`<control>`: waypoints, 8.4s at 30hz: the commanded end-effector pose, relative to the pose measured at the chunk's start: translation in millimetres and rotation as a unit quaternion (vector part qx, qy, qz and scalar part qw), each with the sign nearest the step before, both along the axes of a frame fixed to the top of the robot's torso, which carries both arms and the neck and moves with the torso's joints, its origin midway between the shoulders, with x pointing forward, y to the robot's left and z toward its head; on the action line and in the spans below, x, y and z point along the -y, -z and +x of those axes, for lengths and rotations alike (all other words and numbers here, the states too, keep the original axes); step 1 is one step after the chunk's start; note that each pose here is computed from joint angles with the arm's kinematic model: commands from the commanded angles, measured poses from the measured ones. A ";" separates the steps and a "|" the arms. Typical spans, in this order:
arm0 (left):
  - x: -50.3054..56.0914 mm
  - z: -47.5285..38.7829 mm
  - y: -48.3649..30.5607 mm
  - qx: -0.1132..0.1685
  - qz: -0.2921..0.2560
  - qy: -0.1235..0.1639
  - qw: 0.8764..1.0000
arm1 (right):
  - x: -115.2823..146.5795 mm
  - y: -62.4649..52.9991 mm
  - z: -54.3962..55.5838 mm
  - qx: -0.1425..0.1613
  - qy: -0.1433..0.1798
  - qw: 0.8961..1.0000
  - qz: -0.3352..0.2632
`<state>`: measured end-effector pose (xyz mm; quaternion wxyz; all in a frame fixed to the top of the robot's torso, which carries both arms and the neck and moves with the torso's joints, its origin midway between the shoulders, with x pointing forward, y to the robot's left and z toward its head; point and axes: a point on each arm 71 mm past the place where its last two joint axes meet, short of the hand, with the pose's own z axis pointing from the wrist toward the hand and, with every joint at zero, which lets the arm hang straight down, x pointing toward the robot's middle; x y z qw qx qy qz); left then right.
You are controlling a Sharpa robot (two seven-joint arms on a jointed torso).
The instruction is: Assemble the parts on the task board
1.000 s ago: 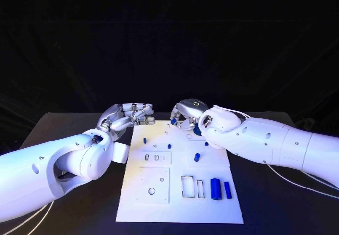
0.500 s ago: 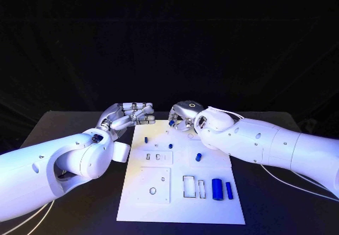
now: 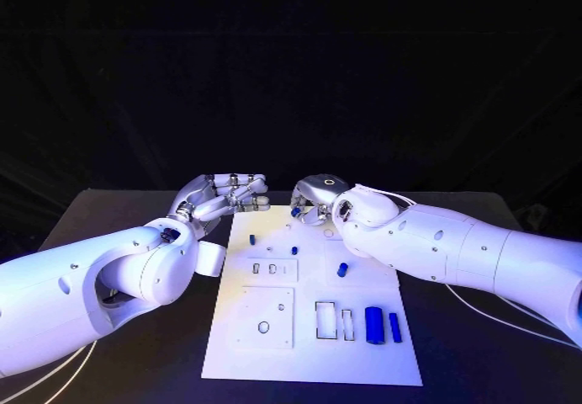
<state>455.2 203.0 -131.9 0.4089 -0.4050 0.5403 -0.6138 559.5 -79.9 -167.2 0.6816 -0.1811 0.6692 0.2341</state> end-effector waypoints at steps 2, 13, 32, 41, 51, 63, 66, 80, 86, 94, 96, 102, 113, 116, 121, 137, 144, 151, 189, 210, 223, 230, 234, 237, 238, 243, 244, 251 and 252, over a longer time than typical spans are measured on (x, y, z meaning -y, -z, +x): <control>2.1 -0.6 -2.5 0.006 -0.003 0.005 1.000 | -0.8 3.7 0.2 -0.003 0.009 1.000 -0.015; 3.0 -0.4 -3.2 0.005 -0.004 0.008 1.000 | -3.5 3.5 0.5 0.000 0.013 1.000 -0.014; 2.7 0.5 -2.6 0.002 -0.002 0.008 1.000 | -5.4 4.6 0.8 -0.010 0.006 1.000 -0.015; 1.8 1.0 -2.4 0.000 -0.001 0.007 1.000 | -3.4 4.4 1.7 -0.014 0.003 1.000 -0.005; 0.6 1.6 -2.3 0.000 0.000 0.005 1.000 | -2.7 3.8 0.5 -0.016 -0.001 1.000 0.001; -1.2 2.7 -2.2 0.000 0.001 0.003 1.000 | 12.0 0.4 1.1 -0.004 0.007 1.000 0.015; -2.6 3.1 -2.0 0.000 0.001 0.001 1.000 | 16.5 -1.5 -0.4 0.002 0.005 1.000 0.020; -5.4 3.6 -1.8 0.000 0.002 -0.001 1.000 | 36.8 -3.4 -2.5 -0.020 0.006 1.000 0.018; -4.4 3.6 -1.6 -0.002 0.002 0.002 1.000 | 33.2 -0.9 1.1 -0.044 0.013 0.999 0.022; -2.5 3.4 -1.6 -0.002 0.001 0.004 1.000 | 25.5 2.5 6.6 -0.067 0.021 0.997 0.020; -2.4 3.4 -1.6 -0.002 0.001 0.004 1.000 | 23.5 3.5 7.4 -0.072 0.023 0.997 0.017; -2.7 3.5 -1.7 -0.003 0.000 0.004 1.000 | 21.0 6.0 9.5 -0.084 0.035 0.996 0.008; -2.8 3.6 -1.8 -0.003 0.000 0.003 1.000 | 21.3 6.8 12.3 -0.086 0.047 0.995 0.008; -2.7 3.6 -1.8 -0.003 0.000 0.004 1.000 | 19.7 7.5 12.2 -0.089 0.046 0.995 0.008; -2.6 3.6 -1.8 -0.003 0.000 0.004 1.000 | 18.6 8.7 12.6 -0.091 0.046 0.995 0.007; -2.7 4.1 -1.7 -0.003 0.000 0.004 1.000 | 13.9 10.4 12.1 -0.093 0.042 0.995 0.008; -2.6 4.2 -1.6 -0.003 0.000 0.004 1.000 | 12.1 10.6 12.8 -0.092 0.045 0.995 0.008; -2.1 4.2 -1.5 -0.004 0.000 0.006 1.000 | 8.9 12.0 12.6 -0.091 0.044 0.995 0.003; -3.2 4.2 -1.0 -0.008 0.001 0.008 1.000 | 11.0 7.5 9.9 -0.048 0.039 0.997 0.035; -2.7 4.1 -1.6 -0.008 0.001 0.009 1.000 | 3.9 6.6 10.2 -0.043 0.036 0.998 0.035; -3.1 5.0 -2.3 -0.008 0.002 0.008 1.000 | 0.9 5.5 9.7 -0.040 0.033 0.998 0.038; -3.2 5.7 -3.1 -0.007 0.002 0.007 1.000 | -0.5 5.6 10.0 -0.043 0.032 0.998 0.035; -3.1 6.4 -4.0 -0.006 0.002 0.007 1.000 | -2.0 5.8 9.3 -0.045 0.029 0.998 0.034; -3.1 6.8 -4.6 -0.005 0.002 0.007 1.000 | -2.7 5.9 8.8 -0.046 0.027 0.998 0.033; -3.1 6.9 -4.7 -0.005 0.002 0.007 1.000 | -2.8 5.9 8.8 -0.046 0.026 0.998 0.033; -3.0 7.1 -5.2 -0.005 0.002 0.007 1.000 | -3.1 6.0 8.6 -0.047 0.025 0.998 0.032; -3.1 7.1 -5.2 -0.005 0.002 0.007 1.000 | -3.1 5.9 8.6 -0.047 0.025 0.998 0.032; -3.3 7.2 -5.4 -0.004 0.002 0.006 1.000 | -3.8 5.8 8.4 -0.047 0.024 0.998 0.033; -3.3 7.2 -5.5 -0.004 0.002 0.006 1.000 | -3.9 5.8 8.4 -0.047 0.024 0.998 0.033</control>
